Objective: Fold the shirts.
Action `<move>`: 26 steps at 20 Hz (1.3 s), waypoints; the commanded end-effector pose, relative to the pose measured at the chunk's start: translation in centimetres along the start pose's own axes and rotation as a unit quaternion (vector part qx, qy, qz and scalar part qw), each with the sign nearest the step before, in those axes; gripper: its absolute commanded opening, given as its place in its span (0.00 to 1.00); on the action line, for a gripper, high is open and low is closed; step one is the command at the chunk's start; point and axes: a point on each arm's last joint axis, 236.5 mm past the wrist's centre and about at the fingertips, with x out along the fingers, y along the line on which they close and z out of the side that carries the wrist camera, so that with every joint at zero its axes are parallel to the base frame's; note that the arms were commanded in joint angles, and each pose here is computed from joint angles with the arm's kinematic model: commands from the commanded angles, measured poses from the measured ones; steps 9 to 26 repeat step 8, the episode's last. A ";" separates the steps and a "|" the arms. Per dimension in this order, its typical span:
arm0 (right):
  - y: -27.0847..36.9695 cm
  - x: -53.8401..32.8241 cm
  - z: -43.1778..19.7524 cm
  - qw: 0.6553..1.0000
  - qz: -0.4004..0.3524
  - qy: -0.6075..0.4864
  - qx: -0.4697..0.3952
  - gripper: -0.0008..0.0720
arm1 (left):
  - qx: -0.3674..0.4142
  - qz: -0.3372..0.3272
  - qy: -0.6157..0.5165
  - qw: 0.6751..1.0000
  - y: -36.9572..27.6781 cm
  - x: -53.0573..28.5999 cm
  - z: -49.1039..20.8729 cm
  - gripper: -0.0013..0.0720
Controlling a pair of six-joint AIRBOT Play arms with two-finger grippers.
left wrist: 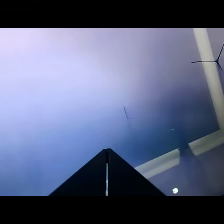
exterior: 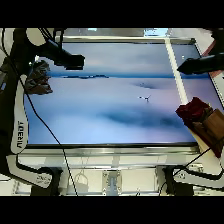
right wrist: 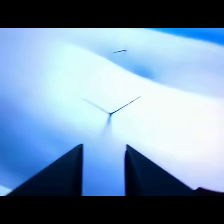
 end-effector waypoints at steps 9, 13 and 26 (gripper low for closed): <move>4.5 2.3 2.1 0.990 -0.059 -0.009 -0.126 0.39 | 0.000 0.000 0.012 1.000 0.0 0.0 -0.6 0.03; 4.5 2.3 2.1 0.990 -0.059 -0.009 -0.126 0.39 | 0.000 0.000 0.012 1.000 0.0 0.0 -0.6 0.03; 4.5 2.3 2.1 0.990 -0.059 -0.009 -0.126 0.39 | 0.000 0.000 0.012 1.000 0.0 0.0 -0.6 0.03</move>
